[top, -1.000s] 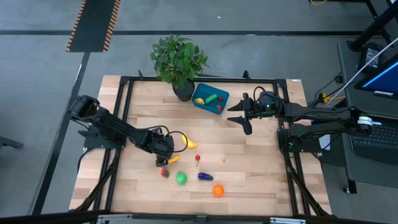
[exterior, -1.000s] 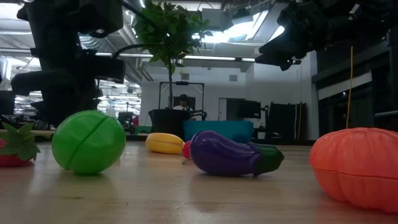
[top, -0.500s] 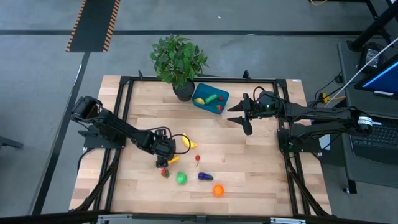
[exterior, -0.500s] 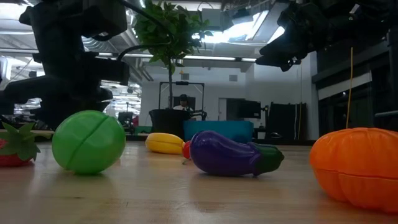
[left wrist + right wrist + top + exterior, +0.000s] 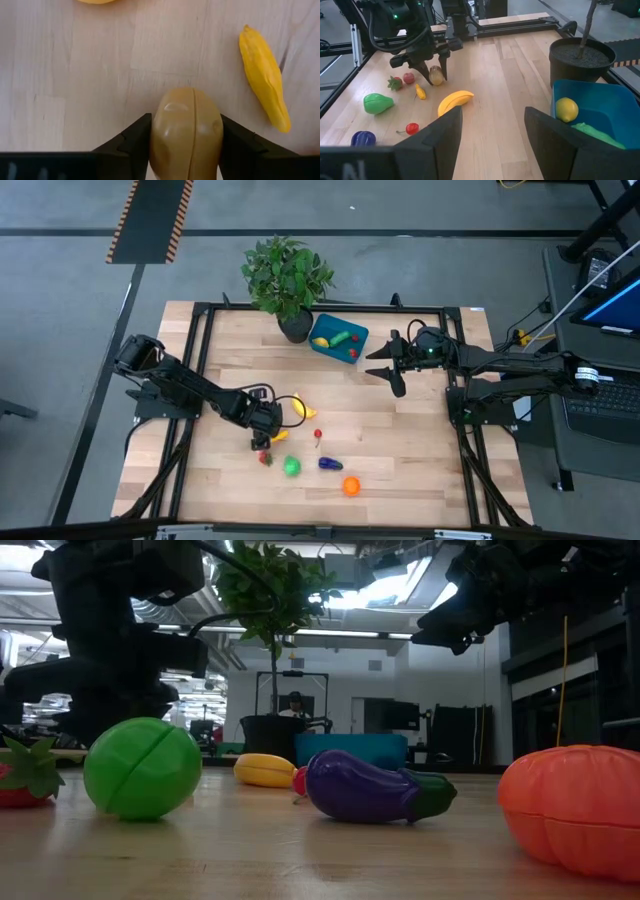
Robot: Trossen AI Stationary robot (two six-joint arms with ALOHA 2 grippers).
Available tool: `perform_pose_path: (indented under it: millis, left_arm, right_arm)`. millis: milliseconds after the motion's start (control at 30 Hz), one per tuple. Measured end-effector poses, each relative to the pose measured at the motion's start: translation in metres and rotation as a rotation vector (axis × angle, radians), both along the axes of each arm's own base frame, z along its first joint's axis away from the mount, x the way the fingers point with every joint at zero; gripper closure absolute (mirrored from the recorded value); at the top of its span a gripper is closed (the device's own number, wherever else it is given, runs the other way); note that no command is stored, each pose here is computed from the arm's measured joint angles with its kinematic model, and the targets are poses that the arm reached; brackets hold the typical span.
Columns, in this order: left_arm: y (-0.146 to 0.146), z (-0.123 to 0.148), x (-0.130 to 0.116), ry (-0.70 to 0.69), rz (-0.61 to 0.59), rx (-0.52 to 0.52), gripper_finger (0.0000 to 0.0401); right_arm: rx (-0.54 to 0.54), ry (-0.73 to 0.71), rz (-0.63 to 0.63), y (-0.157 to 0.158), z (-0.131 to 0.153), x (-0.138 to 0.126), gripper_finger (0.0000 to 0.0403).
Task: Pick and placing Produce into tupperware
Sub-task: Put the brown potato into the blue container
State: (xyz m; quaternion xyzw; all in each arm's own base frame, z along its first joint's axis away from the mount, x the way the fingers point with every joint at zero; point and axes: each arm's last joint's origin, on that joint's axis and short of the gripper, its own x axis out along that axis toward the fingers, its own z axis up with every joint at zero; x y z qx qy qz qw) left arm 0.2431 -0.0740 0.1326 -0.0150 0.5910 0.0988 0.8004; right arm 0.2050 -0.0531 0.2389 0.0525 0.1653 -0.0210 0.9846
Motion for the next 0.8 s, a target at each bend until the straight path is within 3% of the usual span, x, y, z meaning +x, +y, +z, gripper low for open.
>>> perform_pose_path:
  millis: [400,800]
  left_arm:
    - [-0.002,0.013,0.006,0.012,-0.032,0.01,0.0232]
    - [0.0,0.042,0.006,-0.124,-0.031,0.032,0.0232]
  right_arm:
    - [0.012,0.03,-0.001,0.0,-0.003,-0.001,0.0186]
    - [0.011,0.029,-0.001,0.0,-0.003,-0.001,0.0186]
